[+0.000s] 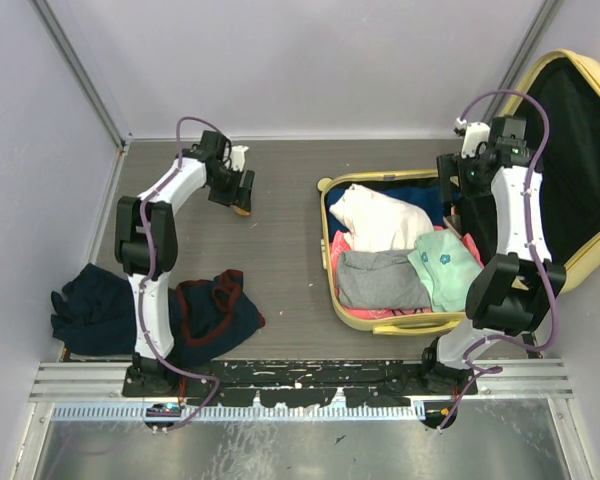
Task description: Pack the luggage
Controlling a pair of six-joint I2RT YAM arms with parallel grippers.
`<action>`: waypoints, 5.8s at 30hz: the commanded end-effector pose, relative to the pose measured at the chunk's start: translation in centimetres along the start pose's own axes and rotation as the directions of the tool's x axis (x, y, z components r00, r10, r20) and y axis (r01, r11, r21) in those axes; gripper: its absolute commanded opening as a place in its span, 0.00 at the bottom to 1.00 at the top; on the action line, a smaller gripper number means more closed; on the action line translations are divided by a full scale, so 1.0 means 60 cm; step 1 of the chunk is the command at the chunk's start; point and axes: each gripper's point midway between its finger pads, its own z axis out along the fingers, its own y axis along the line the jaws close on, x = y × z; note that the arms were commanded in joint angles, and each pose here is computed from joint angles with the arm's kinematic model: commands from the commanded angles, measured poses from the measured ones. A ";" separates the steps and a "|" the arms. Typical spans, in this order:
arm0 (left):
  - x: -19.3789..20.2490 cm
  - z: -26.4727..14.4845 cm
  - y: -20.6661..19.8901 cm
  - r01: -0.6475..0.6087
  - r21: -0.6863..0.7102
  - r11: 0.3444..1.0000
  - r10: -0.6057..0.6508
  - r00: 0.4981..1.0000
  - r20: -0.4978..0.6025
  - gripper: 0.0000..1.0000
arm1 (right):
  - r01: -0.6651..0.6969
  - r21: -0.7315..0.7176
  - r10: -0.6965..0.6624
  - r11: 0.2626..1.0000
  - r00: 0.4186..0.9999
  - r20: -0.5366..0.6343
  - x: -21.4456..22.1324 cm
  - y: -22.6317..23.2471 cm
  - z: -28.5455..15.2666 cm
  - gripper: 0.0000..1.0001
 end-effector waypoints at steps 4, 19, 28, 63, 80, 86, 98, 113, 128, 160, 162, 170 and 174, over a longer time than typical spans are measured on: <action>-0.030 0.042 0.017 -0.011 -0.008 1.000 0.011 1.000 0.013 0.50 | -0.047 -0.138 0.071 0.989 0.983 0.171 -0.100 0.052 -0.107 0.96; -0.064 -0.162 -0.149 -0.122 0.207 0.971 0.072 0.969 0.234 0.00 | 0.020 -0.552 0.230 0.833 0.896 0.379 -0.179 0.274 -0.264 0.95; -0.008 -0.410 -0.350 -0.494 0.244 0.834 0.249 0.734 0.632 0.03 | 0.097 -0.719 0.295 0.688 0.868 0.400 -0.125 0.344 -0.383 0.95; -0.075 -0.483 -0.644 -0.846 -0.206 0.492 0.428 0.028 0.904 0.00 | 0.000 -0.955 0.333 0.297 0.937 0.103 -0.075 0.483 -0.393 0.65; -0.068 -0.453 -0.623 -0.834 -0.231 0.501 0.482 0.047 0.875 0.50 | -0.032 -0.917 0.368 0.398 0.921 0.127 -0.103 0.446 -0.342 0.01; -0.041 -0.408 -0.583 -0.833 -0.137 0.537 0.525 0.203 0.827 0.99 | -0.080 -0.736 0.384 0.672 0.888 0.253 -0.111 0.294 -0.263 0.00; -0.006 -0.307 -0.501 -0.778 0.031 0.628 0.553 0.474 0.685 0.98 | 0.045 -0.045 -0.033 0.998 0.972 0.231 -0.023 0.049 -0.087 0.00; -0.016 -0.247 -0.437 -0.686 0.092 0.722 0.512 0.619 0.595 0.98 | 0.130 0.118 -0.137 0.984 0.989 0.051 0.011 -0.043 0.064 0.28; -0.016 -0.245 -0.415 -0.654 0.110 0.749 0.476 0.646 0.597 0.98 | 0.125 0.075 -0.135 0.989 0.979 0.150 -0.069 -0.026 -0.027 0.88; -0.040 -0.280 -0.394 -0.529 0.117 0.841 0.343 0.688 0.640 0.98 | 0.191 0.882 -0.559 0.430 0.824 0.095 -0.281 -0.217 -0.525 0.95; -0.038 -0.278 -0.394 -0.526 0.125 0.841 0.337 0.691 0.640 0.98 | 0.204 0.888 -0.563 0.412 0.824 0.072 -0.283 -0.225 -0.522 0.94; -0.043 -0.282 -0.395 -0.530 0.121 0.839 0.339 0.684 0.646 0.98 | 0.240 0.893 -0.542 0.382 0.841 0.005 -0.271 -0.290 -0.494 0.74; -0.046 -0.283 -0.395 -0.533 0.120 0.838 0.343 0.684 0.644 0.98 | 0.259 0.875 -0.534 0.408 0.846 -0.002 -0.260 -0.302 -0.468 0.61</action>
